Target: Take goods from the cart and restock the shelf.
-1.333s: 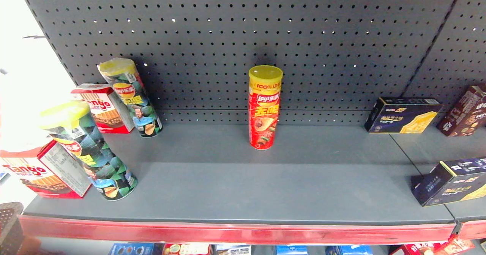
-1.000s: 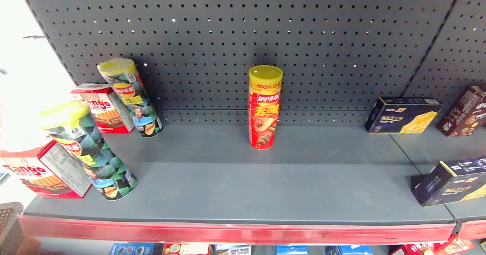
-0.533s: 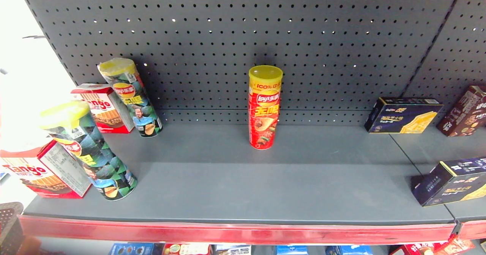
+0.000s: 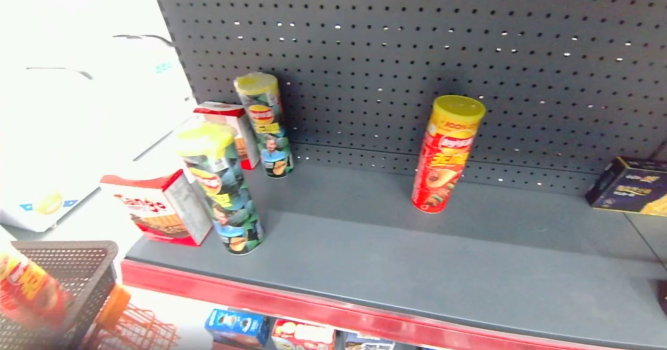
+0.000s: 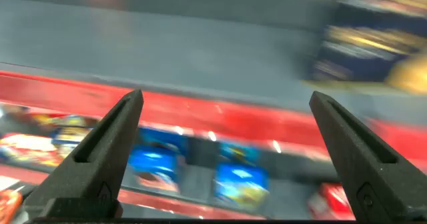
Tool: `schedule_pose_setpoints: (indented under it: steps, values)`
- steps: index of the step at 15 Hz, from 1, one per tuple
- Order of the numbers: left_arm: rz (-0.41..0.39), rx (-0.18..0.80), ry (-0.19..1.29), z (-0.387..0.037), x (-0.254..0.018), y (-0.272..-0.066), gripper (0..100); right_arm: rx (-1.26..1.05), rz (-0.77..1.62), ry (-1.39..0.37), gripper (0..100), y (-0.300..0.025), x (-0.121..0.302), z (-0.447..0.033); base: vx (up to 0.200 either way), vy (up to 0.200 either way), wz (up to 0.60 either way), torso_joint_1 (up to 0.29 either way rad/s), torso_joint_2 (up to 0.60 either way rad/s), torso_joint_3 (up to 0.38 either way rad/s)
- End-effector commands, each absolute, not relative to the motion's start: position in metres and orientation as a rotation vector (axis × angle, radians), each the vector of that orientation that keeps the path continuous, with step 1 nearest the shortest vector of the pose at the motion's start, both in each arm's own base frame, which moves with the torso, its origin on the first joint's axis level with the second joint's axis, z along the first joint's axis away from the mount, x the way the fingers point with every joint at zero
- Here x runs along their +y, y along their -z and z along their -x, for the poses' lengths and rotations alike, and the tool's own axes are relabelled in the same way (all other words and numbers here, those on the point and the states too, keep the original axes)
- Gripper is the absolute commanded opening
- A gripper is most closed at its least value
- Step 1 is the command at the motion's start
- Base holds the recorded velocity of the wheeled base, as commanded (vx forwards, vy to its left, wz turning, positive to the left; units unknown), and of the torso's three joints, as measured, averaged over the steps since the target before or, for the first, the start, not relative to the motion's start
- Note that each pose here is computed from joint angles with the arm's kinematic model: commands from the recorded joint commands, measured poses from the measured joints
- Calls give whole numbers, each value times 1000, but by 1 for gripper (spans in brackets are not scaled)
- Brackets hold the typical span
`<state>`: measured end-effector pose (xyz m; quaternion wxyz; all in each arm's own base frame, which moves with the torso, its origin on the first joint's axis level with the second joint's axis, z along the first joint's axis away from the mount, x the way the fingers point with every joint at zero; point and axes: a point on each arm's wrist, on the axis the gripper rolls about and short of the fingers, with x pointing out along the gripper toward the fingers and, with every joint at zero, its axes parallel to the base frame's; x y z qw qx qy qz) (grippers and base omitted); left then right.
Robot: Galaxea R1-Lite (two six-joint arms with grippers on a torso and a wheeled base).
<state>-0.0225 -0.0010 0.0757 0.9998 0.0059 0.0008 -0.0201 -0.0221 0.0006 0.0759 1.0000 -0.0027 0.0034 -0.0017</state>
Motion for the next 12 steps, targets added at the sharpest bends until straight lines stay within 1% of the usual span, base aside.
schedule_pose_setpoints:
  steps: [1, 3, 12]
  values:
    - [-12, 3, 40, 22, -1, -76, 100, 8, 6, 3, 100, -76, 1, 22, 0, 0, 600, 12, 7, 7]
    - [-11, 3, 40, 22, -1, -76, 100, 8, 5, 3, 100, -76, 1, 22, 0, 0, 600, 5, 2, 2]
    - [-12, 3, 41, 22, -1, -76, 100, 6, 5, 5, 100, -76, 1, 22, 0, 0, 0, 0, 0, 0]
